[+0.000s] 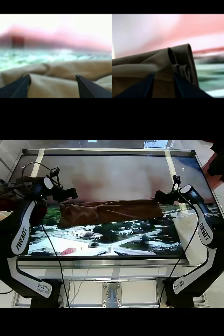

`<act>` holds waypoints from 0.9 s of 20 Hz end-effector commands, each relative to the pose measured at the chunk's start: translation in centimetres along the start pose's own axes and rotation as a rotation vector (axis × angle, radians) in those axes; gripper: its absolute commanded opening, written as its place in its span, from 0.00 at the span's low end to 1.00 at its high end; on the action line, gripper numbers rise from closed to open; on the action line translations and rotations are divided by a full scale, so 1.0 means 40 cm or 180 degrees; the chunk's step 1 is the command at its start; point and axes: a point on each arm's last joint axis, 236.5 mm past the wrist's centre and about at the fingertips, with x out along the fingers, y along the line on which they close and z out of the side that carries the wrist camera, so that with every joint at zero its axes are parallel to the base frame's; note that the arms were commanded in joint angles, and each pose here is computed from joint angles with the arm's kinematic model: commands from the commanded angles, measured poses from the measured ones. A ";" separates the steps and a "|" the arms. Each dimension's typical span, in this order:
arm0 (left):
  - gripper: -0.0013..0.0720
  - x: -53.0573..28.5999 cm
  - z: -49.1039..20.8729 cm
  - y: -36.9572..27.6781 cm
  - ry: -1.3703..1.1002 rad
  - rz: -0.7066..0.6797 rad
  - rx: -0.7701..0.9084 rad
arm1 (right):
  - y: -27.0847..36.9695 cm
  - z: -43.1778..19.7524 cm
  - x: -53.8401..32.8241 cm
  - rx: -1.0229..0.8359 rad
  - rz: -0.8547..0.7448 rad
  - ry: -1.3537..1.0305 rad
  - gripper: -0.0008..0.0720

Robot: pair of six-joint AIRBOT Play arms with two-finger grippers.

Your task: Fold the shirts.

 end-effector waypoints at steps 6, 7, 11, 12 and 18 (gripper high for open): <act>0.93 -0.132 0.145 -0.110 -0.0400 -0.0384 0.0013 | -0.050 0.085 -0.178 0.0200 0.0116 -0.0100 0.63; 0.93 -0.153 0.178 -0.140 -0.0551 -0.0521 0.0029 | -0.068 0.053 -0.170 0.0264 0.0149 0.0076 0.63; 0.93 -0.231 0.276 -0.257 -0.1073 -0.1125 0.0105 | -0.122 -0.059 -0.097 0.0545 0.0360 0.0658 0.73; 0.93 -0.241 0.284 -0.276 -0.1136 -0.1222 0.0170 | -0.110 -0.065 -0.073 0.0604 0.0519 0.0684 0.73; 0.90 -0.243 0.253 -0.346 -0.1099 -0.1381 0.0541 | -0.067 -0.098 0.035 0.0707 0.0969 0.0775 0.73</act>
